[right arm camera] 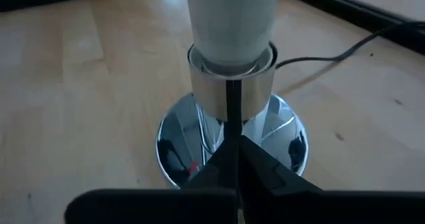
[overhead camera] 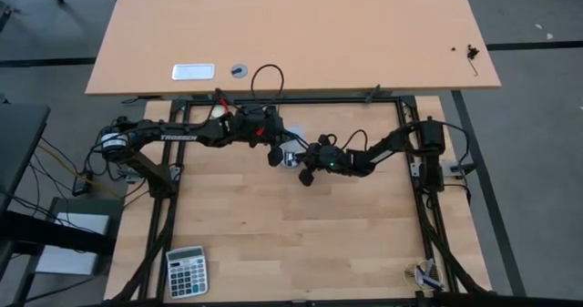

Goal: Screw lightbulb
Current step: Insert the lightbulb into the lamp

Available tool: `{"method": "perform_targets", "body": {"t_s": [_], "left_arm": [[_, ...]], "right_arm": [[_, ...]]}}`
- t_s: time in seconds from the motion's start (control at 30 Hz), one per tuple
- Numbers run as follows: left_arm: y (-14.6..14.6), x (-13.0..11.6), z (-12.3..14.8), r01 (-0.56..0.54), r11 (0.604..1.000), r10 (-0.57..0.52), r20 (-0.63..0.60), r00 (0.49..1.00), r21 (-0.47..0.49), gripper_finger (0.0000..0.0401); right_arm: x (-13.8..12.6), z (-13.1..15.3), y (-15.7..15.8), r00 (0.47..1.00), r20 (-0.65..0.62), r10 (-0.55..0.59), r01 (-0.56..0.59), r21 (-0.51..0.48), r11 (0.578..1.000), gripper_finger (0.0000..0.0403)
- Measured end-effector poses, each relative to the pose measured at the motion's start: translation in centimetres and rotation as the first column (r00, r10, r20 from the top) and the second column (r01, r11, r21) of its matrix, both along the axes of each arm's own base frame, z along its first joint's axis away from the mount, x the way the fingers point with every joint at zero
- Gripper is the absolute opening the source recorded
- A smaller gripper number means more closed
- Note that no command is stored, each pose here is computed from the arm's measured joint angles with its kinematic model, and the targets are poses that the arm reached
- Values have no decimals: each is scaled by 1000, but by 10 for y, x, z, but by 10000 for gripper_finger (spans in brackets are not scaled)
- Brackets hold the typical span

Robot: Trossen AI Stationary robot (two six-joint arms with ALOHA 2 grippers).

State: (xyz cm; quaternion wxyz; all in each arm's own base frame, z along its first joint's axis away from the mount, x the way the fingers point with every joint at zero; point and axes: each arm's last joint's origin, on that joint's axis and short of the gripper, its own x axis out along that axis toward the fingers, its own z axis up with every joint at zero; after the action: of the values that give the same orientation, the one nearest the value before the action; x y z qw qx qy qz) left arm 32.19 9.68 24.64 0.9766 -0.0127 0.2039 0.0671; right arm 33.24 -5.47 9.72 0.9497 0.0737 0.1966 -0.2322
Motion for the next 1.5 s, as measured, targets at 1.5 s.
{"method": "perform_targets", "body": {"t_s": [1.5], "left_arm": [[4, 0, 2, 32, 999, -31, 40, 999, -7, 0]], "right_arm": [[-36, 104, 24, 990, 18, 139, -138, -39, 990, 11]]}}
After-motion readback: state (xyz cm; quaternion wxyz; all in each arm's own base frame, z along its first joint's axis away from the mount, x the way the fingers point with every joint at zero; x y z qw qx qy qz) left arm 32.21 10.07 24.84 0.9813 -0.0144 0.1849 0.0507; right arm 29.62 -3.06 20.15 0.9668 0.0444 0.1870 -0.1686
